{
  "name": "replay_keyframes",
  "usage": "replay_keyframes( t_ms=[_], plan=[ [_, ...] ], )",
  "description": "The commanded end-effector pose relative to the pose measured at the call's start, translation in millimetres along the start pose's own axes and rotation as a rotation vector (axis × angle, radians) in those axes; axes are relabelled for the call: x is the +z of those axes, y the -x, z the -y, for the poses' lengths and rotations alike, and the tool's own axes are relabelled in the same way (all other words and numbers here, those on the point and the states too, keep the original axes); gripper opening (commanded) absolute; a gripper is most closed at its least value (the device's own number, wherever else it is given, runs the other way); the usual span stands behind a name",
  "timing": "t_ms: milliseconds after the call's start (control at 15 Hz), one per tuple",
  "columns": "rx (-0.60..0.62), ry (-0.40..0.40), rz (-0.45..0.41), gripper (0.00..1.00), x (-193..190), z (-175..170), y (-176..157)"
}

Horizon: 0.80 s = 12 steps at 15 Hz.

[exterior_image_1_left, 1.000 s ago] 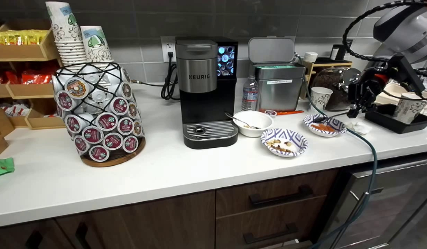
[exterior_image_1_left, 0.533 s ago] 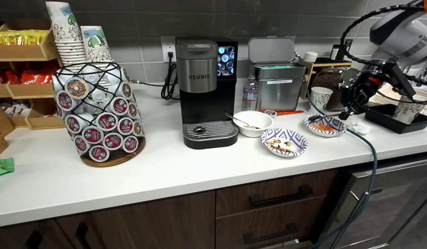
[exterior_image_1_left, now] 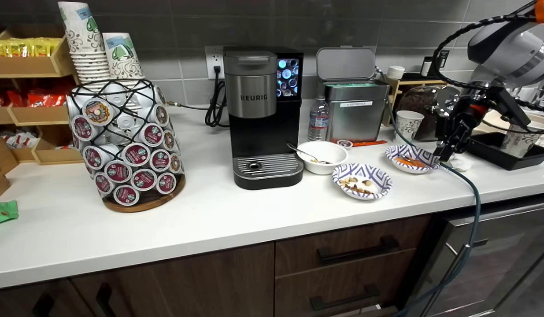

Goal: Use the silver spoon to place some contents from the middle bowl into the white bowl.

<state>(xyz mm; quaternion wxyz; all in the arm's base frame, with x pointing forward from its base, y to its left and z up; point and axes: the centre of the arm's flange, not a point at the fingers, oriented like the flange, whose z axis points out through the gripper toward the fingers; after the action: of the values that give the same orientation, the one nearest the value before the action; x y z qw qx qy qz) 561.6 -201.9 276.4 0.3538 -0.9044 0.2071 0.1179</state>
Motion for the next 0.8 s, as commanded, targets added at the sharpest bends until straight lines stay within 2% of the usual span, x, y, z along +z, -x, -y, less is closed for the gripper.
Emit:
replay_keyframes(
  t_ms=[0,133,333,467,733],
  plan=[
    [0.039,0.031,0.014,0.59,-0.7,0.0,7.4],
    [0.013,0.031,-0.007,0.74,-6.5,10.7,26.1],
    [-0.069,0.05,-0.042,0.96,-11.1,35.7,71.1],
    [-0.116,0.064,-0.113,1.0,-10.1,51.8,108.4],
    [-0.142,0.024,-0.336,1.0,-10.0,68.8,161.0]
  ],
)
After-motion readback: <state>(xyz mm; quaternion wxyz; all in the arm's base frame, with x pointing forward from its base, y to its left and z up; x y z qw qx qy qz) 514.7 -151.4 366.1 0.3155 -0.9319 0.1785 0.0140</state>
